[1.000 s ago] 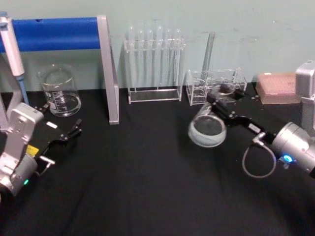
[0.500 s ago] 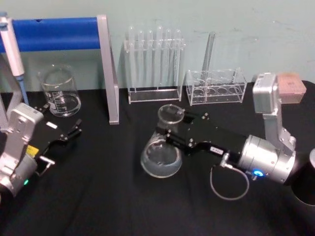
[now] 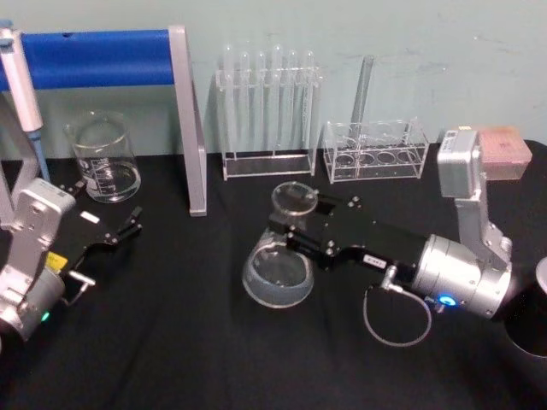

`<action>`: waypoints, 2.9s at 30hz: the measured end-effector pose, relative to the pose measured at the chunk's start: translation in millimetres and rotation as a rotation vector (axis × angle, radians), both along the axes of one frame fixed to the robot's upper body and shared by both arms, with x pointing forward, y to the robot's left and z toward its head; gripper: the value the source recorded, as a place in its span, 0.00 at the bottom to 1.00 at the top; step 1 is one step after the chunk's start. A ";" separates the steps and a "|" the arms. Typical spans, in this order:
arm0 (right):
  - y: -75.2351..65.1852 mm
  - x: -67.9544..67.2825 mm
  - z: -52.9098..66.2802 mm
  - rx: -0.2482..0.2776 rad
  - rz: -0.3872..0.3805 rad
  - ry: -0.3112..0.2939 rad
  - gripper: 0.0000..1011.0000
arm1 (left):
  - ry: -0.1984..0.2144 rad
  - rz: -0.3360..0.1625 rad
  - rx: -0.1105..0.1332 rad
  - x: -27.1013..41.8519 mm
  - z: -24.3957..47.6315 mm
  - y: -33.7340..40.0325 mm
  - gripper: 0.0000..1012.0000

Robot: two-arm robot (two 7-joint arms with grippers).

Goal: Grasp the erlenmeyer flask with one hand, shake it three times, then place it back.

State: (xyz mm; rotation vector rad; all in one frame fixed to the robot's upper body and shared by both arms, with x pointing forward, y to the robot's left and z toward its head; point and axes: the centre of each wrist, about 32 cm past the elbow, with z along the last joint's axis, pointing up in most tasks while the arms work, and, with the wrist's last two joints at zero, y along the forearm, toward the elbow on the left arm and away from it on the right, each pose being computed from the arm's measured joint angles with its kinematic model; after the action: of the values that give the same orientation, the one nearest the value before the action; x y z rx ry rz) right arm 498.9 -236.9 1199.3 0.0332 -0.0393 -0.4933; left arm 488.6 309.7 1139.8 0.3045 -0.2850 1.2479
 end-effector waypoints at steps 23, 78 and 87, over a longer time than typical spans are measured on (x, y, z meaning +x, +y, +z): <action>-79.5 -17.2 2.2 0.022 -0.606 -0.030 0.44 | 0.000 0.000 0.000 0.0 0.0 0.0 0.99; -19.4 -12.4 1.9 0.008 -0.184 -0.013 0.44 | 0.000 0.000 0.000 0.0 0.0 0.0 0.99; -51.0 -13.0 3.7 0.019 -0.385 -0.024 0.44 | 0.000 0.000 0.000 0.0 0.0 0.0 0.99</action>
State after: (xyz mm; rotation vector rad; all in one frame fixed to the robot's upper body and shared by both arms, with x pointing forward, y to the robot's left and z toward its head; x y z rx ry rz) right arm 485.9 -287.9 1203.0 0.0507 -0.0650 -0.8782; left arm 488.6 309.7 1139.8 0.3045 -0.2850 1.2480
